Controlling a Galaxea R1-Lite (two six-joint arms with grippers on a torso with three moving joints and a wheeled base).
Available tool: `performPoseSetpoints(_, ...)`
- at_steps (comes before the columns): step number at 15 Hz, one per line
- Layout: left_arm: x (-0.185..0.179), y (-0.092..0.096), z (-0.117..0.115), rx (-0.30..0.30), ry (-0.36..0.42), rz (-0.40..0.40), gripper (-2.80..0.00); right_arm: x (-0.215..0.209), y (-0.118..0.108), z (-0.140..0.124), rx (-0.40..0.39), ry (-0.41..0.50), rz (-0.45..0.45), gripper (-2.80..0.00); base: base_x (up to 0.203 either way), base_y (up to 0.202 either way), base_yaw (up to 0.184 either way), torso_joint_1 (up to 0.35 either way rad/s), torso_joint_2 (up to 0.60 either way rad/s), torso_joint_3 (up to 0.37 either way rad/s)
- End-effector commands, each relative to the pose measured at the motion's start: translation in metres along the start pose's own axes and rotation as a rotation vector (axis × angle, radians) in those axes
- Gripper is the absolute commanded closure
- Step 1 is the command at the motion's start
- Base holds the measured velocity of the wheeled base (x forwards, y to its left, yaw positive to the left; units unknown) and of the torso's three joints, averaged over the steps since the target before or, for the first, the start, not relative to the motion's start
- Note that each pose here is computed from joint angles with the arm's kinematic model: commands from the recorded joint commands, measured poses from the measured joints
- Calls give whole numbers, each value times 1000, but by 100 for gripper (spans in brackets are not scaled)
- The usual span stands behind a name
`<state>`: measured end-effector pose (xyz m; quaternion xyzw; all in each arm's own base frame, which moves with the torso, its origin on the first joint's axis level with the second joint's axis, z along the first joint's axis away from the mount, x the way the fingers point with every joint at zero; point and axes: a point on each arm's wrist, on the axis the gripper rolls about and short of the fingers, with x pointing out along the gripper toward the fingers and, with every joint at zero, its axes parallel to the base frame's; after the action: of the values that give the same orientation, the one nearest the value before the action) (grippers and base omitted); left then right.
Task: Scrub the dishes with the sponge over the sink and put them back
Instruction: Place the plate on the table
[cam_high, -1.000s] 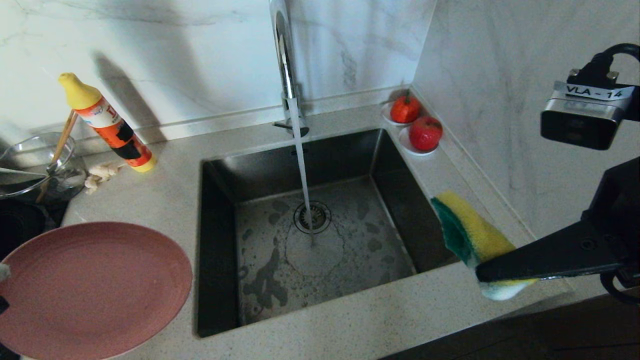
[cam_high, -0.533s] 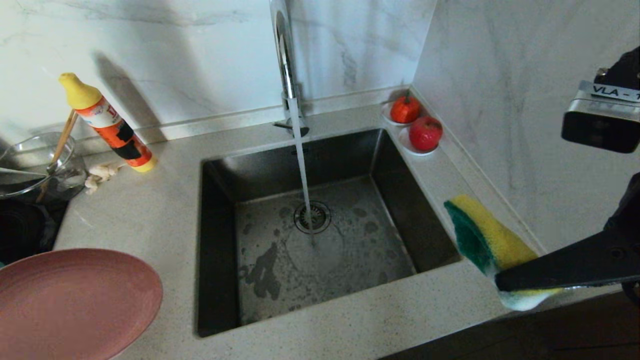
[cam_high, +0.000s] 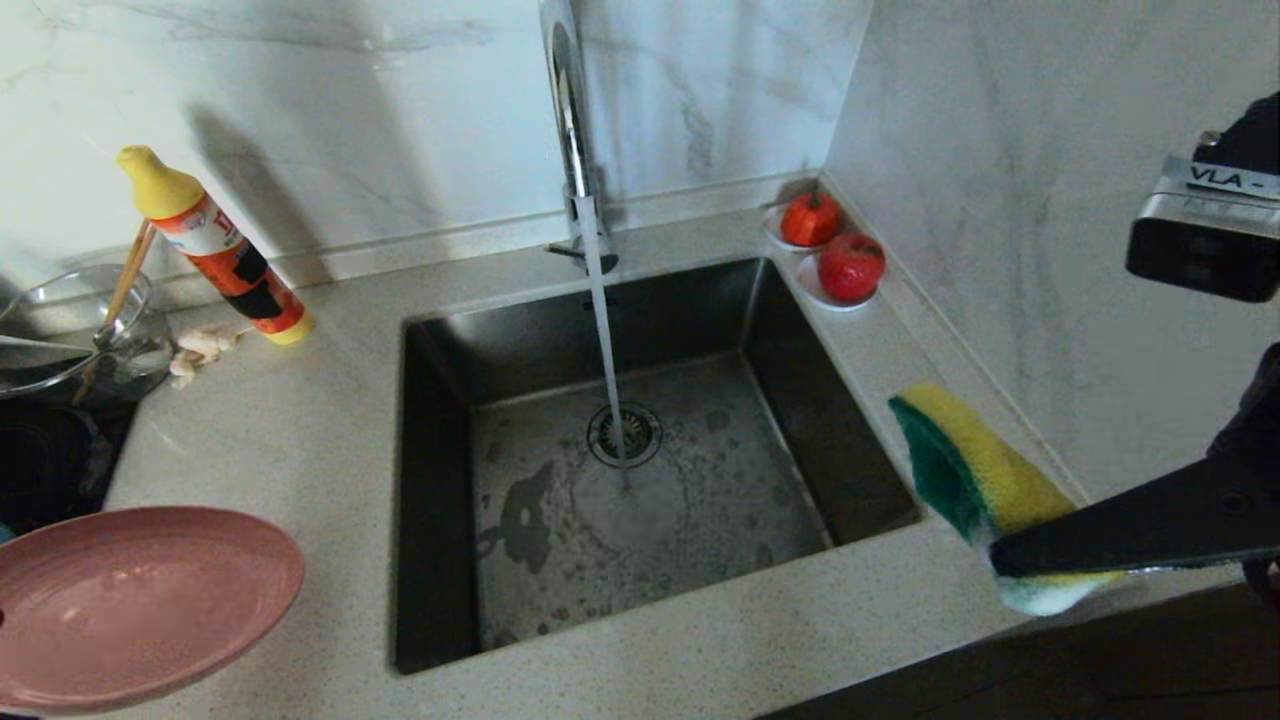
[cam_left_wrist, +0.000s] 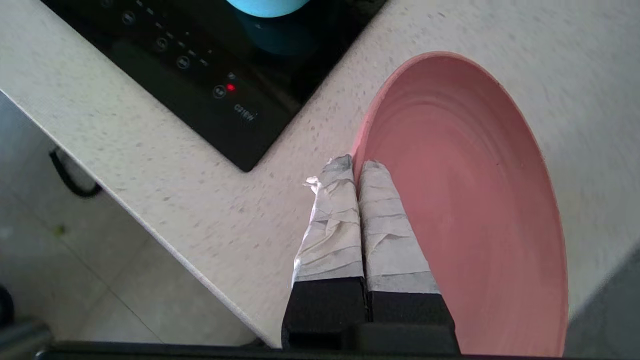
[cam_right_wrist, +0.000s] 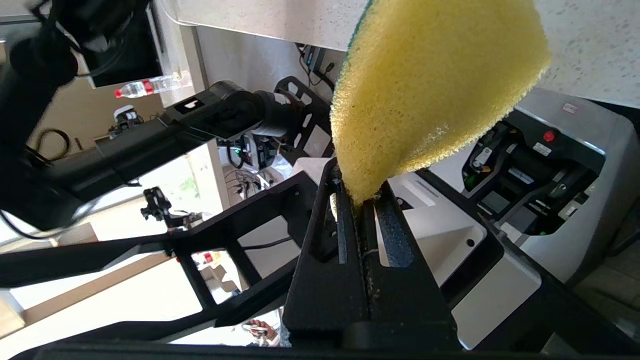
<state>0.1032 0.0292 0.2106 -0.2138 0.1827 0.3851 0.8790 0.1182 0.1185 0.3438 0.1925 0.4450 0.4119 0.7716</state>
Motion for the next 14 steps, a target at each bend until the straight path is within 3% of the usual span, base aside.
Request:
performPoseSetpoints(1, 27, -14, -1, 5, 37, 47, 0, 5, -3, 3, 0, 10, -13, 0, 0, 0, 0, 0, 0, 0)
performPoseSetpoints(8, 71, -22, 12, -72, 4, 103, 0, 9, -6, 7, 4, 12, -25, 0, 0, 0, 0, 0, 0, 0)
performPoseSetpoints(14, 94, -31, 15, -81, 14, 65, 0, 9, -6, 7, 4, 13, -25, 0, 0, 0, 0, 0, 0, 0)
